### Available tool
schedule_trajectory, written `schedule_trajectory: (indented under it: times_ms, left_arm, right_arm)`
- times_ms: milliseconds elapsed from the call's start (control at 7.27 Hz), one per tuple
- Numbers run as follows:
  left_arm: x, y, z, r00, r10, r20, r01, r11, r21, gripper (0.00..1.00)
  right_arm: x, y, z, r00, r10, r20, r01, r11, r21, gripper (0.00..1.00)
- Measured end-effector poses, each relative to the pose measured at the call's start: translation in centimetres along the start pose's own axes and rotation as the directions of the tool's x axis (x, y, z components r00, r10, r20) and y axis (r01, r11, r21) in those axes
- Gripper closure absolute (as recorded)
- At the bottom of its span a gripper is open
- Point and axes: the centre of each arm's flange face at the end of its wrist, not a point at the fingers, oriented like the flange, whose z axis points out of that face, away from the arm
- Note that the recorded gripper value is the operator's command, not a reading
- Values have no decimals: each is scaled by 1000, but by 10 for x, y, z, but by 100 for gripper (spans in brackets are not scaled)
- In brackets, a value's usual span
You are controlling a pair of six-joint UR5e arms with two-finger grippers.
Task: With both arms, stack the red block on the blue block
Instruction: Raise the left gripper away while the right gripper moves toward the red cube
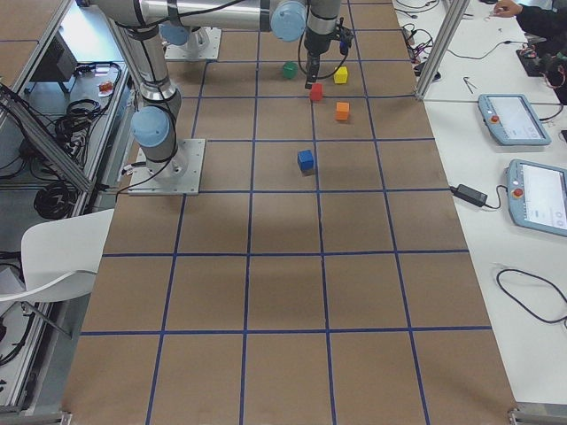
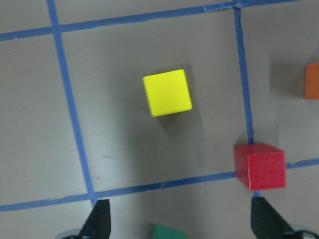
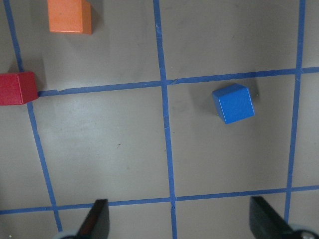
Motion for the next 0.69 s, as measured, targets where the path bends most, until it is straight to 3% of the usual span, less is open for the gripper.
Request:
schedule_trajectory:
  times_ms: [138,413,688]
  left_arm:
    - [-17,25,-33,1000,15,10,-15,1000,9,0]
    - [-23,60,-82,1000,18,21,-19,998,54,0]
    - [-19,72,-100,1000,12,18,-14,996,86,0]
  right_arm:
    - [-4,-20,7,1000,-5,8,4,998,64,0]
    - [-19,-54,39,1000,-24,10,23,995,98,0]
    - [-63,-71,60,997,-70,41,63,986,151,0]
